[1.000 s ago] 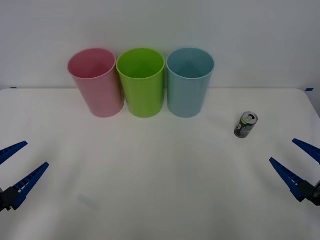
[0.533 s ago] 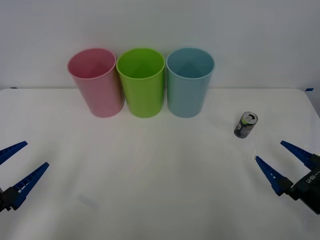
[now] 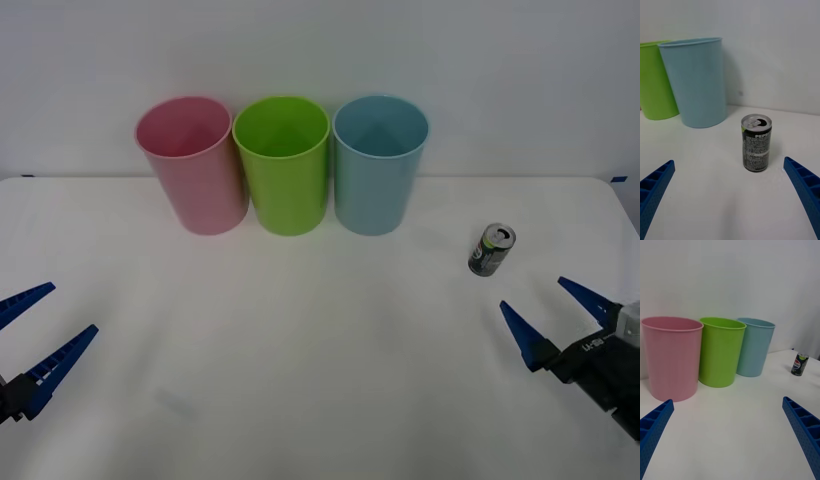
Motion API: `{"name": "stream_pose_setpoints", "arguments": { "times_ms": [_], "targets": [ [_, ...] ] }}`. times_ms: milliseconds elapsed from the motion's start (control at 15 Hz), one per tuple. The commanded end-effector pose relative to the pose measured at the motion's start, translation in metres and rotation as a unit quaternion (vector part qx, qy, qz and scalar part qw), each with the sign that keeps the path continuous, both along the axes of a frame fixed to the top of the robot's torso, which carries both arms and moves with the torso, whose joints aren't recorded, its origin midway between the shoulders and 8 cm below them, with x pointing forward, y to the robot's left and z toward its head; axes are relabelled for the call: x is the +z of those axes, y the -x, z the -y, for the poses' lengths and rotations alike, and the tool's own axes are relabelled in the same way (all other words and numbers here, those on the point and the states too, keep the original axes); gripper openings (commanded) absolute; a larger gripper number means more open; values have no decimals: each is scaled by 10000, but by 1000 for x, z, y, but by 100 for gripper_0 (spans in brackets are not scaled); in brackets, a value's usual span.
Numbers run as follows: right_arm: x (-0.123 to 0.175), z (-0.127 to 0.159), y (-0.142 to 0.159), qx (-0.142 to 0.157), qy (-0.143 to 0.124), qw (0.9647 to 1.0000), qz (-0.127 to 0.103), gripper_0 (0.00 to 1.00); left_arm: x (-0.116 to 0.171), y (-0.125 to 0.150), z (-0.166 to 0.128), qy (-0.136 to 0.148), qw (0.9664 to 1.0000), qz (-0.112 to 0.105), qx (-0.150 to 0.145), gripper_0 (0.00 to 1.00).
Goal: Grasp the object on the table and drop it into the matching bin: aluminum can to the light blue bin, PET bottle to the pink bin.
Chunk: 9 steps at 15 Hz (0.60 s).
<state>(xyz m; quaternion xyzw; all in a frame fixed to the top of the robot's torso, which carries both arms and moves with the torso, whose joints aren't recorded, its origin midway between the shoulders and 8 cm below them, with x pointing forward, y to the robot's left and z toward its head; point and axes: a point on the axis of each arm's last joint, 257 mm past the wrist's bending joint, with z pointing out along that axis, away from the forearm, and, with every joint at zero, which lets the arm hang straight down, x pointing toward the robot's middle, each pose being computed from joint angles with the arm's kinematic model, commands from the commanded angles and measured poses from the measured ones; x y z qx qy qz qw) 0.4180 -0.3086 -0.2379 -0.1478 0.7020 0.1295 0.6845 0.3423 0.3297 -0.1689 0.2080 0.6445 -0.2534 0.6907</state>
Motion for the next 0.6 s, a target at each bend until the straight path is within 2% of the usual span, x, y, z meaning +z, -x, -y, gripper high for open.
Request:
{"name": "stream_pose_setpoints", "arguments": {
  "times_ms": [67, 400, 600],
  "targets": [
    [-5, -1, -8, -185, 37, 9998, -27, 100, 0, 0, 0, 0, 10000, 0, 0, 100],
    [-31, -1, -38, -391, -113, 9990, -186, 100, 0, 0, 0, 0, 10000, 0, 0, 100],
    [-40, 7, -56, -713, -44, 9971, -242, 100, 0, 0, 0, 0, 10000, 0, 0, 100]
  ]
}}
